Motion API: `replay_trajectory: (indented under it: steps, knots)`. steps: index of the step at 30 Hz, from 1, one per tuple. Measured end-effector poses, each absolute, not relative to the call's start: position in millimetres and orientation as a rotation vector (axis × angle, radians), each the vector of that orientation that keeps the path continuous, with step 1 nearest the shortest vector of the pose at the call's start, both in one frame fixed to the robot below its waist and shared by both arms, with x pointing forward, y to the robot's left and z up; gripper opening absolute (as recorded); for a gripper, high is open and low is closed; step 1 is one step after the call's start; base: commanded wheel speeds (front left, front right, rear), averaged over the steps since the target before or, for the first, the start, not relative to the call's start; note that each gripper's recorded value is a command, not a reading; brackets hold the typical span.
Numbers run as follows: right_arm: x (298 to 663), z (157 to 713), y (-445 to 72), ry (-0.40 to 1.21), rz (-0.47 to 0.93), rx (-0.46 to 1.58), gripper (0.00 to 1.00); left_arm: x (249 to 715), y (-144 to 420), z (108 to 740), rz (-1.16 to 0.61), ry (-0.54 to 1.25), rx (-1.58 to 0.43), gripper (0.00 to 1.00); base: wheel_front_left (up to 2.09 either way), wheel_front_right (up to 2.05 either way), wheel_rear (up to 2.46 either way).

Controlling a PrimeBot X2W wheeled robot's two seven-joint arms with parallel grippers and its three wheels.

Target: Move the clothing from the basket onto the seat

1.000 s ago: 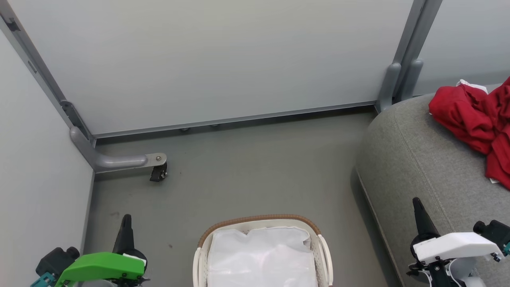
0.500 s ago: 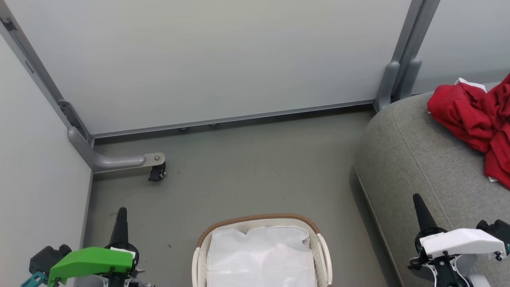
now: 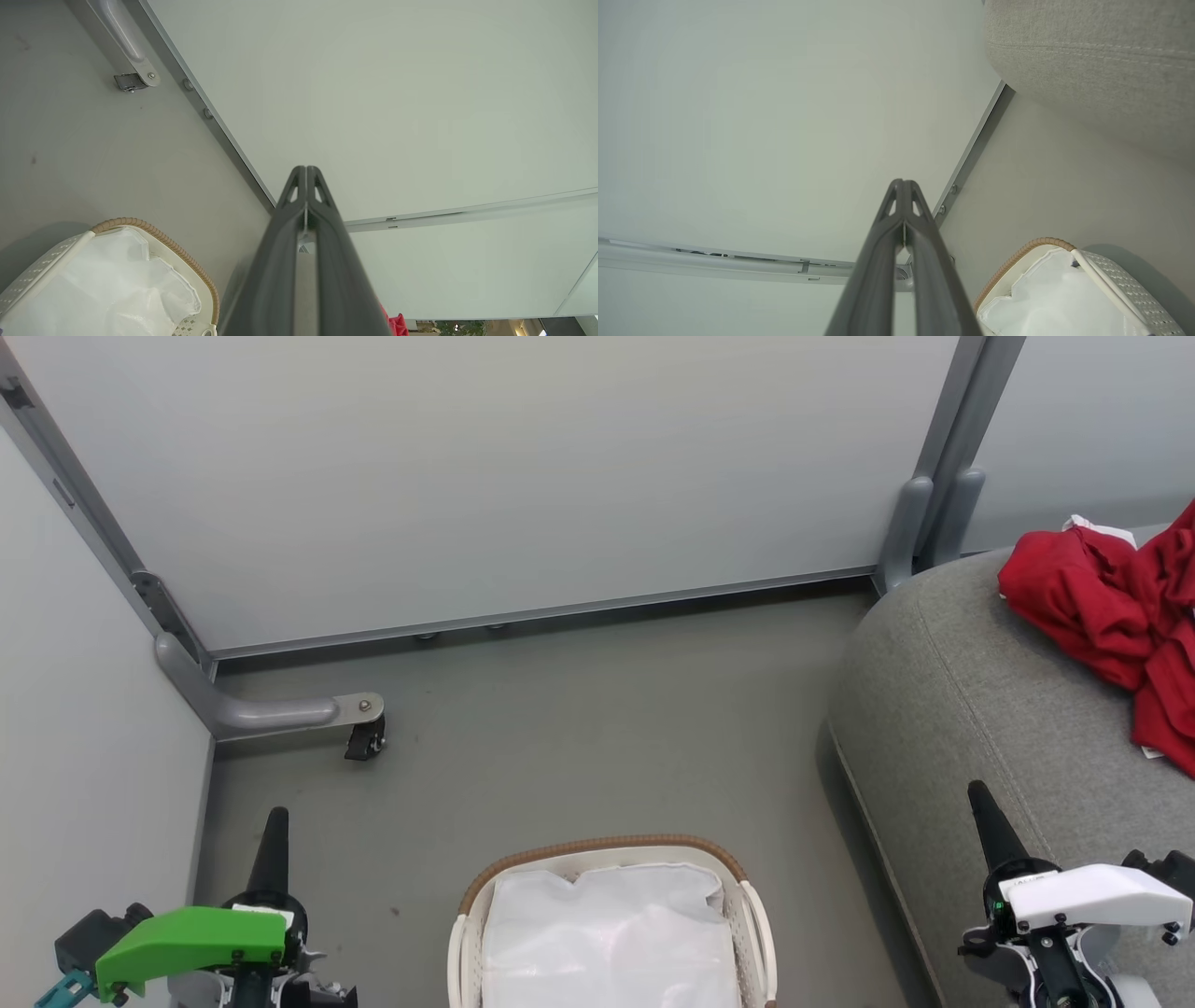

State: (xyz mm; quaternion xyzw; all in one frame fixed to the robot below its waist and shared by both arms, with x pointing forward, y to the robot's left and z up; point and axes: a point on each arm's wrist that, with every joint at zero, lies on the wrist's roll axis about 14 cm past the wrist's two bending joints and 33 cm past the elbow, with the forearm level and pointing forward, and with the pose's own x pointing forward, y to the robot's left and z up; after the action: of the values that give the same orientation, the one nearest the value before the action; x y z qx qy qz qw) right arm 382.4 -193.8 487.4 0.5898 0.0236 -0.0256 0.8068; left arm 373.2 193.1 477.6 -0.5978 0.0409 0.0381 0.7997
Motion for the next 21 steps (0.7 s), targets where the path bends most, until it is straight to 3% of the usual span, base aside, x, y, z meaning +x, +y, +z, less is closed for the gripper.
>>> replay_trajectory:
  steps: [21]
  knots:
    - [385.5,495.6,-196.3,0.031,-0.035,1.425,0.0,380.0,196.7,489.1,0.054,0.054,-1.435,0.0,0.0,0.0,0.0]
